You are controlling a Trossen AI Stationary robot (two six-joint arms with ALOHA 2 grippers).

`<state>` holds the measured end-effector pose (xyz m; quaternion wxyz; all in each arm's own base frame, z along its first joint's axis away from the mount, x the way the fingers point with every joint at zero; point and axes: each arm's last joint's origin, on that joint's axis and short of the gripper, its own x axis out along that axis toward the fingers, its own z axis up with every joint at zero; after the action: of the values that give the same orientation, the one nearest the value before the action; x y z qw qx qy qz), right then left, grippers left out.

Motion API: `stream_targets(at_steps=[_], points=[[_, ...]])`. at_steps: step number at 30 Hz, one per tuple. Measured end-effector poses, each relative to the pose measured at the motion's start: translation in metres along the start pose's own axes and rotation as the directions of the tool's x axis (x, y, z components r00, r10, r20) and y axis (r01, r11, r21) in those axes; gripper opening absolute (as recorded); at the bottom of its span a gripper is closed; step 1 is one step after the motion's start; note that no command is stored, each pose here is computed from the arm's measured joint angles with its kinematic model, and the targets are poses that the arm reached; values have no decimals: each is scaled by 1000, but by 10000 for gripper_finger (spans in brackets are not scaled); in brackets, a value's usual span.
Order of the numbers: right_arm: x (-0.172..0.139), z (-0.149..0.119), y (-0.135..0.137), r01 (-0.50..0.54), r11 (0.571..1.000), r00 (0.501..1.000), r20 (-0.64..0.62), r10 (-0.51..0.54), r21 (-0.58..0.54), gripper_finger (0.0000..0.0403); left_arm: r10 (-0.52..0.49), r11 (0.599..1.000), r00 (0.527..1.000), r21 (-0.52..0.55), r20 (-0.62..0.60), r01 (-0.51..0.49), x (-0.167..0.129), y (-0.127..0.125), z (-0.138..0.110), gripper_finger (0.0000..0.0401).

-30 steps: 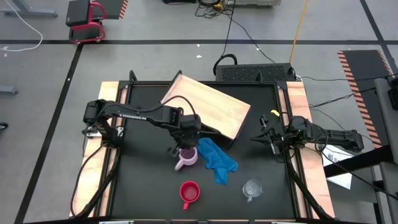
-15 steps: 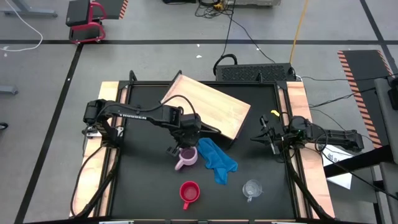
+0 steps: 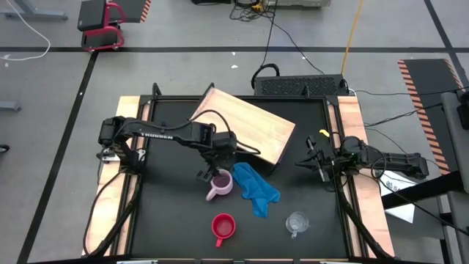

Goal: Stack small to large cups/mugs on shelf
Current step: Put the pink mug on the shelf

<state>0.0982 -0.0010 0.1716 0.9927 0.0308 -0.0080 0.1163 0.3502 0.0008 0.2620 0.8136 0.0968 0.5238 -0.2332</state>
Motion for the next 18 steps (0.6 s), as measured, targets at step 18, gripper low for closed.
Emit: stream_targets(at_steps=[18], points=[[0, 0, 0, 0, 1000, 1000, 0, 0, 0, 0, -39, 999, 999, -19, -11, 39, 14, 4, -2, 196]])
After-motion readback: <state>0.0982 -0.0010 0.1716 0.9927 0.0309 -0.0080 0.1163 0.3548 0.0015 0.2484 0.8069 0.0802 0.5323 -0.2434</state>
